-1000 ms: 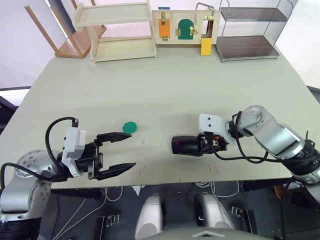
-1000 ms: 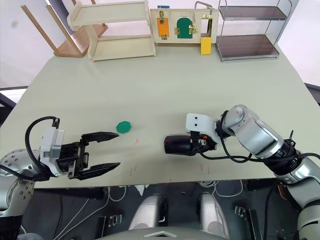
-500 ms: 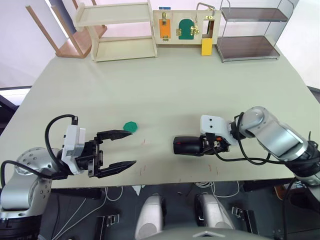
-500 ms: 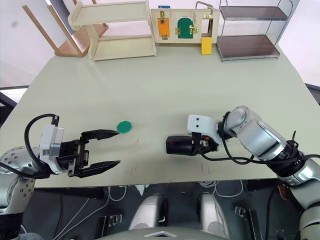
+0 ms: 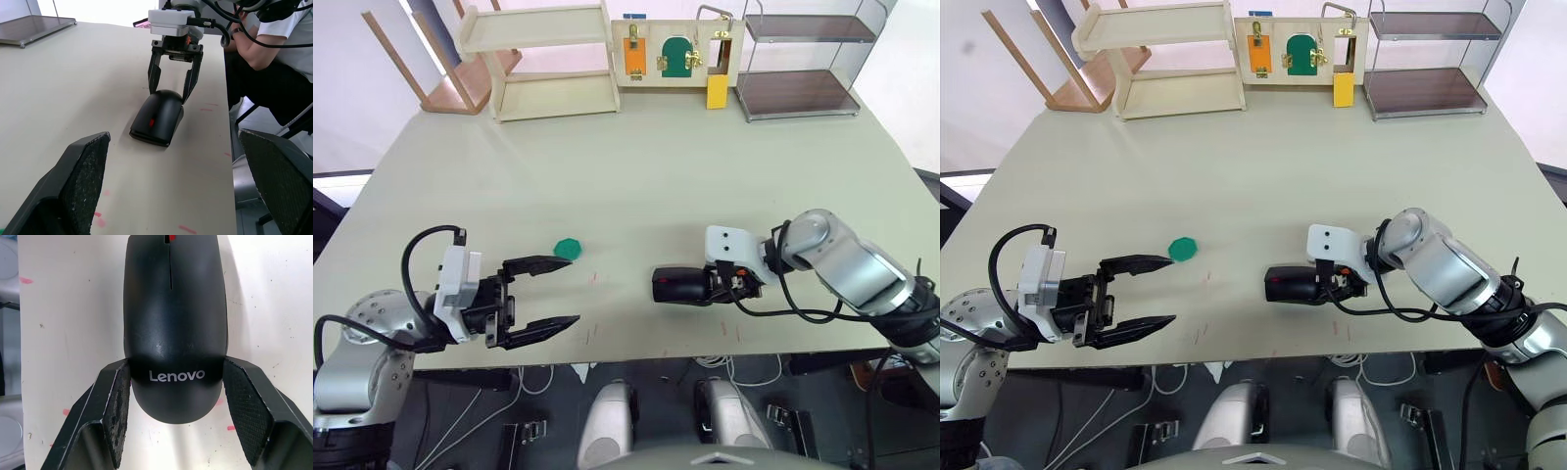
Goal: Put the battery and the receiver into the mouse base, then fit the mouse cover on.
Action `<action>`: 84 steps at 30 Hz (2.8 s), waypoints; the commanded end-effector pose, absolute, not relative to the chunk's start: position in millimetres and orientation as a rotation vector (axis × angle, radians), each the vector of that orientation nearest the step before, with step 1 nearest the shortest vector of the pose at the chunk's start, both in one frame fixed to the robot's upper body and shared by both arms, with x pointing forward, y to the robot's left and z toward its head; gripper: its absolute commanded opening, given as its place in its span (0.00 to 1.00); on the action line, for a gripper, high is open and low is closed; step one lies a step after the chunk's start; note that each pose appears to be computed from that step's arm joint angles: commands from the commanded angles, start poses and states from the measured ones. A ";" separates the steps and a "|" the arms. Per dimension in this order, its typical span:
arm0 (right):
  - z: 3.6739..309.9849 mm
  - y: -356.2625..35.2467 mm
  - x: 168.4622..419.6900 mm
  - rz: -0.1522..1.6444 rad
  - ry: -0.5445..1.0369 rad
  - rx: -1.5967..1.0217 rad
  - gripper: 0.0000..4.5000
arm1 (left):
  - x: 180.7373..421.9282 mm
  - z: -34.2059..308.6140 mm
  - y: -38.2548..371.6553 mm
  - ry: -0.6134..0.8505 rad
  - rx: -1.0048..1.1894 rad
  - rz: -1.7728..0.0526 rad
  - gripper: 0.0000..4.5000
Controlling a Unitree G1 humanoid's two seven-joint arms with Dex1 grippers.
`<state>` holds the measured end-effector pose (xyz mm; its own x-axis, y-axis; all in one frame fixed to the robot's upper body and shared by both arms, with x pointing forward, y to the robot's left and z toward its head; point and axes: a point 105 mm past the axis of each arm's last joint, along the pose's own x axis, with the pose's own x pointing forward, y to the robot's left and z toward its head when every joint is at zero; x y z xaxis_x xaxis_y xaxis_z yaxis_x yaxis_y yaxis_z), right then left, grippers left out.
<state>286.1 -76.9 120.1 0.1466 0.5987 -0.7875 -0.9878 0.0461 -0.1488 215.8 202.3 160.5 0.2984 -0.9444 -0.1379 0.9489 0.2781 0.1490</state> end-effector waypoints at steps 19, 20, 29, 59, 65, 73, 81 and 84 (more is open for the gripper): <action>134.6 -62.2 280.3 1.377 0.616 -0.825 0.51 | 215.9 162.0 199.8 0.012 0.224 -1.285 1.00; 134.2 -62.4 280.4 1.376 0.617 -0.828 0.51 | 215.9 161.9 199.8 0.012 0.224 -1.284 1.00; 130.1 -61.3 282.3 1.364 0.616 -0.815 0.51 | 215.2 160.1 200.7 0.013 0.223 -1.280 1.00; 130.7 -59.3 278.8 1.370 0.615 -0.779 0.74 | 217.3 157.5 202.1 0.012 0.217 -1.283 1.00; 137.8 -59.4 281.0 1.361 0.584 -0.771 0.74 | 218.9 158.0 202.4 0.011 0.218 -1.285 1.00; 149.4 -59.6 280.9 1.359 0.532 -0.761 0.74 | 220.4 158.9 202.3 0.009 0.221 -1.288 1.00; 163.8 -35.4 278.1 1.418 0.395 -0.692 0.74 | 220.5 159.6 202.7 0.009 0.223 -1.287 1.00; 162.3 -25.8 274.9 1.442 0.371 -0.649 0.74 | 220.0 160.1 203.5 0.010 0.225 -1.284 1.00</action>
<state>277.0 -31.5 153.2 0.1089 0.7529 -0.6490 -0.9874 0.0068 -0.1578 221.6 203.3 155.4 0.2903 -0.9487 -0.1250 0.9527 0.2743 0.1309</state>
